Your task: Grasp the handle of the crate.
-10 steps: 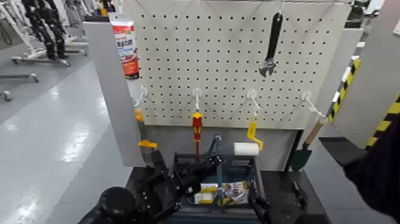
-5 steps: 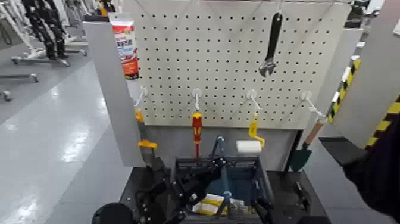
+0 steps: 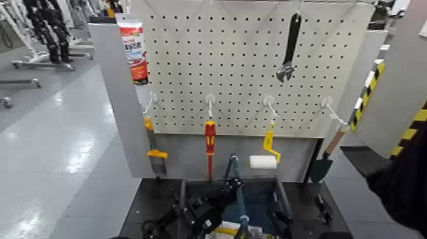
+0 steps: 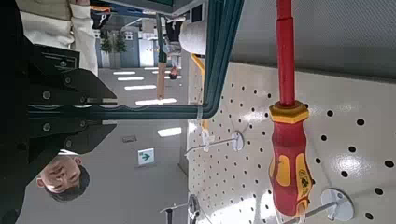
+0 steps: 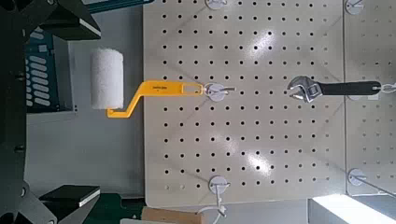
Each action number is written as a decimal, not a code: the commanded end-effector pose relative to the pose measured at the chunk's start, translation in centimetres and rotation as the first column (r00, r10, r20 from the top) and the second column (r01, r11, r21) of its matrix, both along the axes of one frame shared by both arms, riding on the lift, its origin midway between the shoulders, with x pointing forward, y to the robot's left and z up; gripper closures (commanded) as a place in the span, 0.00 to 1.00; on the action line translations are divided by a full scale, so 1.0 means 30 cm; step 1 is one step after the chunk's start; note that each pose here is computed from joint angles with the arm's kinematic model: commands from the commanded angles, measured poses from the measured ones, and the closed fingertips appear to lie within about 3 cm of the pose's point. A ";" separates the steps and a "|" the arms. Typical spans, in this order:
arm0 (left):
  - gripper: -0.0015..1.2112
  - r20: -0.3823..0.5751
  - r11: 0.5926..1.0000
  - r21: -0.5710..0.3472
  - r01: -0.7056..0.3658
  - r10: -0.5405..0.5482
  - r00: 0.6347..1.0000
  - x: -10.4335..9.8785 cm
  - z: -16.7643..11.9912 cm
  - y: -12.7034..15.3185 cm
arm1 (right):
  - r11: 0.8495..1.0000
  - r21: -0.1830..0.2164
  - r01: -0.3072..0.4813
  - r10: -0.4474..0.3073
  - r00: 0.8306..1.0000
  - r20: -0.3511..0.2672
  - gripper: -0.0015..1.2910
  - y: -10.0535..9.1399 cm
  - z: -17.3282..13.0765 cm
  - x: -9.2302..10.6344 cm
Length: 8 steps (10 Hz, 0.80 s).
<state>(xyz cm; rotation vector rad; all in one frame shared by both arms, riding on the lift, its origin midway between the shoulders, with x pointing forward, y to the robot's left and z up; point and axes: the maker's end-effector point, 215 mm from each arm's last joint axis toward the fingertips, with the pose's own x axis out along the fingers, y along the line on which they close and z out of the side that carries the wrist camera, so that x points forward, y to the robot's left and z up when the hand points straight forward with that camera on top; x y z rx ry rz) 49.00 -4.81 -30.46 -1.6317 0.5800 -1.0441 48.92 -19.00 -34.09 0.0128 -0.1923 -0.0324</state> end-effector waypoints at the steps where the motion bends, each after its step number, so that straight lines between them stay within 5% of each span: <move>1: 0.98 -0.012 1.000 -0.017 0.025 -0.025 1.000 -0.043 0.001 -0.035 | 1.000 -0.001 0.002 -0.002 1.000 0.000 0.10 -0.001 -0.001 -0.001; 8: 0.98 -0.039 0.998 -0.036 0.048 -0.049 0.998 -0.141 0.032 -0.047 | 1.000 -0.008 0.003 -0.003 1.000 -0.002 0.10 -0.004 -0.002 -0.004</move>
